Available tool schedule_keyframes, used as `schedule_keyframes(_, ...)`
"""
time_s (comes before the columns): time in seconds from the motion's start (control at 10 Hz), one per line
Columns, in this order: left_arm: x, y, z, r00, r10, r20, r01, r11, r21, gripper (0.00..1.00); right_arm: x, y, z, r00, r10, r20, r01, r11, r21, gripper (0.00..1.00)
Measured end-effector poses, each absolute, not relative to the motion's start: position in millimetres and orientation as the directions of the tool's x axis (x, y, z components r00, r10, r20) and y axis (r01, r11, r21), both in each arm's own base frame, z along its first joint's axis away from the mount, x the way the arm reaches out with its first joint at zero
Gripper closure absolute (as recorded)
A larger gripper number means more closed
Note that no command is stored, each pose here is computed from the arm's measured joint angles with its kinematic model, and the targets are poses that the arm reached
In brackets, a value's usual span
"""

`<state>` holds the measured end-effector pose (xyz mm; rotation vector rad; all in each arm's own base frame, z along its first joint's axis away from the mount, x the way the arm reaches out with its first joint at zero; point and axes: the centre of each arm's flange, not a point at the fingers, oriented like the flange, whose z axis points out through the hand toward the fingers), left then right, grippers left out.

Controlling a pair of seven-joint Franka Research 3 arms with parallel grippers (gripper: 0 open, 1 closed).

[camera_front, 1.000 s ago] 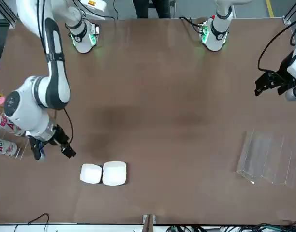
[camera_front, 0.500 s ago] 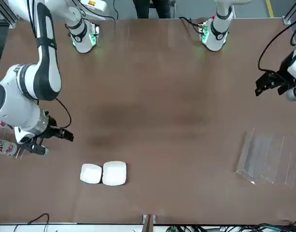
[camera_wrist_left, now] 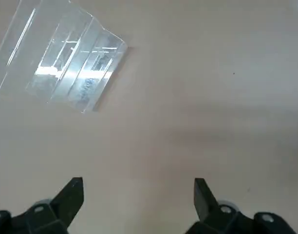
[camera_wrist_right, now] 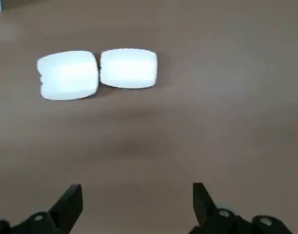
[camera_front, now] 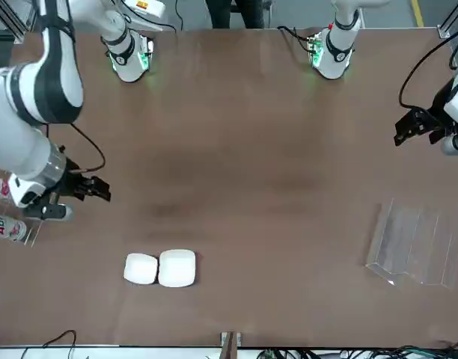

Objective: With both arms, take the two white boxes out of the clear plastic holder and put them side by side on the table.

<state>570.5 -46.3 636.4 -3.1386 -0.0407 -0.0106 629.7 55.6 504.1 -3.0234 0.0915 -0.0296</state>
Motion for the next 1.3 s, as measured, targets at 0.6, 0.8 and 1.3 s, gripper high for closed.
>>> schedule_keyframes(0.6,570,-46,636,1.0,0.026,0.004,0.026,-1.0,-0.003,0.0,573,-42,587,0.999,-0.046,-0.006,-0.046,-0.997,-0.066,0.0)
schedule_keyframes(0.8,570,-45,636,1.0,0.027,0.003,0.027,-1.0,-0.003,0.0,573,-58,589,0.998,-0.063,0.001,-0.063,-0.997,-0.051,0.0)
schedule_keyframes(1.3,570,-45,633,1.0,0.028,-0.003,0.028,-1.0,-0.004,0.0,574,-59,580,0.997,-0.075,-0.018,-0.076,-0.996,-0.051,0.0)
